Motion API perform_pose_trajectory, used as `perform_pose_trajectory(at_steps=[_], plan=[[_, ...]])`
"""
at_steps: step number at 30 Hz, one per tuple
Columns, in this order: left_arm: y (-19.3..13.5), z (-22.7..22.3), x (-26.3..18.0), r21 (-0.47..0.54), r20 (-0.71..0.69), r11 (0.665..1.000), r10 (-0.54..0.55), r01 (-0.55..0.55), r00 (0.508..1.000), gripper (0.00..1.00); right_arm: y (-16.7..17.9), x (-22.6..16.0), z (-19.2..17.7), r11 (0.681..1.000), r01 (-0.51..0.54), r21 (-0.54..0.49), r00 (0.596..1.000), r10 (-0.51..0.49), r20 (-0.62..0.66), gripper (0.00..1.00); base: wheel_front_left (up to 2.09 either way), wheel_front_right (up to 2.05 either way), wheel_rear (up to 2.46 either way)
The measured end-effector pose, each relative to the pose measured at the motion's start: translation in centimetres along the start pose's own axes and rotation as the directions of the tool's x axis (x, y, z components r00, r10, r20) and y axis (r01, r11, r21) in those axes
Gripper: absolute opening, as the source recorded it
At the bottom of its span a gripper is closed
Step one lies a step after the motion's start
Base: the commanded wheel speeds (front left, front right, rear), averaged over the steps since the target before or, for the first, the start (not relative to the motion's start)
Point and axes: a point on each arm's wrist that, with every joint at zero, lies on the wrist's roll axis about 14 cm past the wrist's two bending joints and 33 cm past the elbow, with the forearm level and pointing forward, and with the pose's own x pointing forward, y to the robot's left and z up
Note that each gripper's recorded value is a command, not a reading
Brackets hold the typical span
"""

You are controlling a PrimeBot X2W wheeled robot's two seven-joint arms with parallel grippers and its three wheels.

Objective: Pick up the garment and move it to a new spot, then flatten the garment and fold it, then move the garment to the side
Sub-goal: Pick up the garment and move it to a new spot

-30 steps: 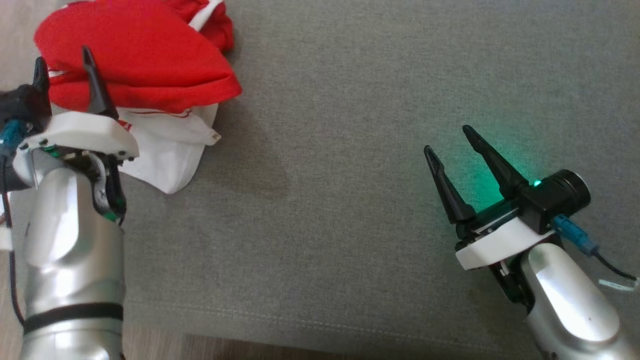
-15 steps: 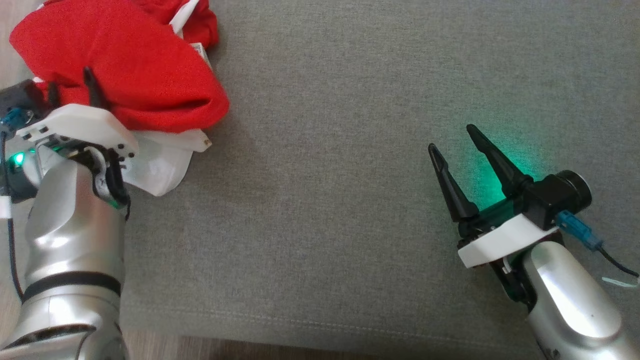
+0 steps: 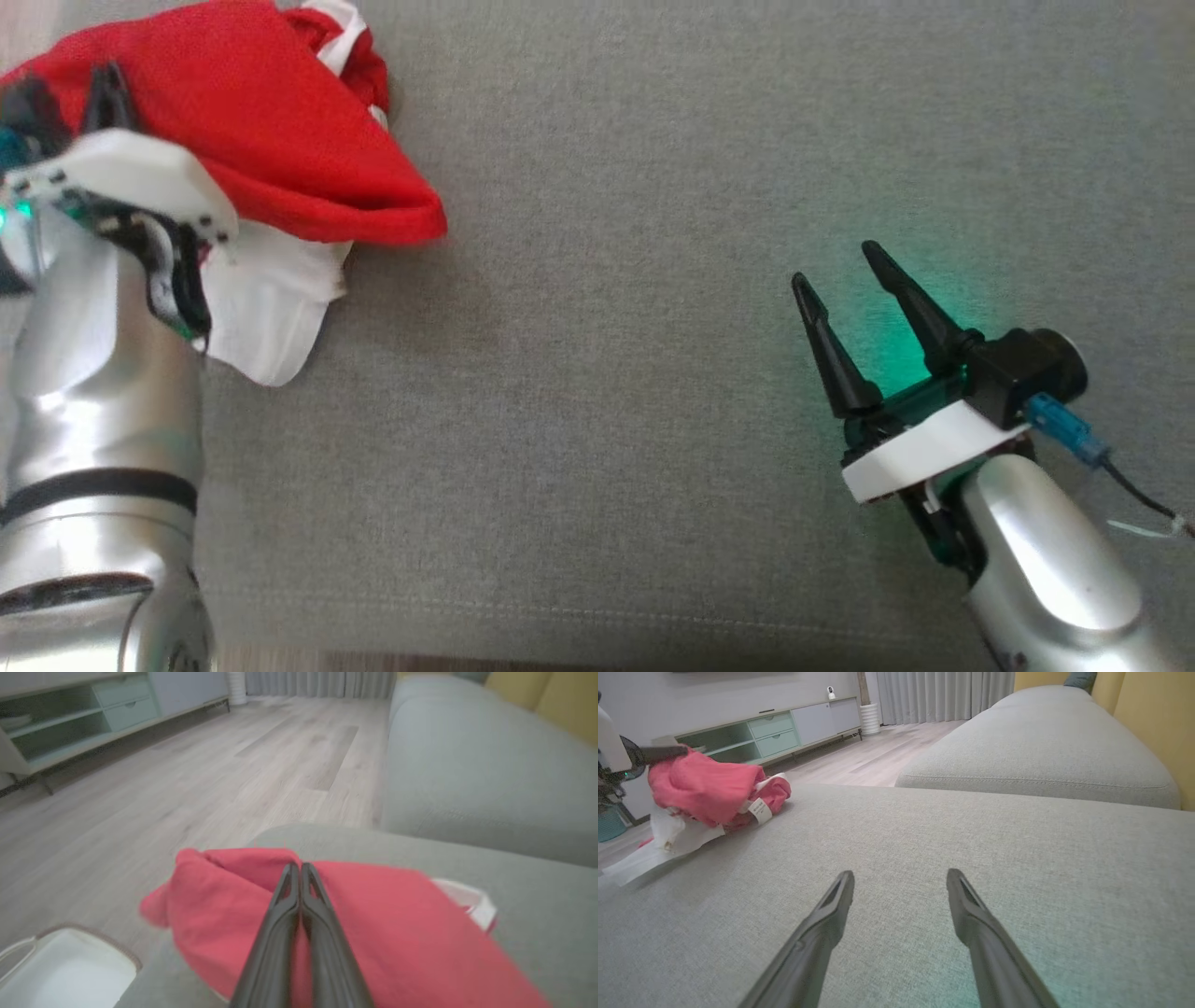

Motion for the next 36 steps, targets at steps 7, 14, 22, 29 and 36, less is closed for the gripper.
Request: perform_pose_trajectory(at_steps=[7,14,22,29,36], plan=[[-4.8,9.4,-0.4,0.042,0.262,0.989,-0.145,0.139,0.954,0.0,0.3,-1.6,1.3,0.998,0.051,0.029,0.998,-0.052,0.026,1.0,0.0,0.0,0.0],[-14.5,14.0,-2.8,0.06,0.384,0.927,-0.363,0.369,0.849,0.0,-1.3,-4.4,2.8,0.986,0.156,0.05,0.985,-0.159,0.064,1.0,0.0,0.0,0.0],[-27.2,13.1,-8.0,0.11,0.367,0.76,-0.63,0.64,0.685,0.0,-3.9,-8.9,3.4,0.951,0.301,0.07,0.949,-0.306,0.081,1.0,0.0,0.0,0.0],[-37.2,12.3,-15.3,0.091,0.353,0.517,-0.816,0.851,0.458,0.0,-5.7,-12.6,3.7,0.907,0.412,0.089,0.903,-0.419,0.092,1.0,0.0,0.0,0.0],[-42.3,10.4,-20.8,0.073,0.308,0.368,-0.892,0.927,0.33,0.22,-7.3,-15.6,3.7,0.86,0.501,0.099,0.856,-0.509,0.09,1.0,0.0,0.0,0.0]])
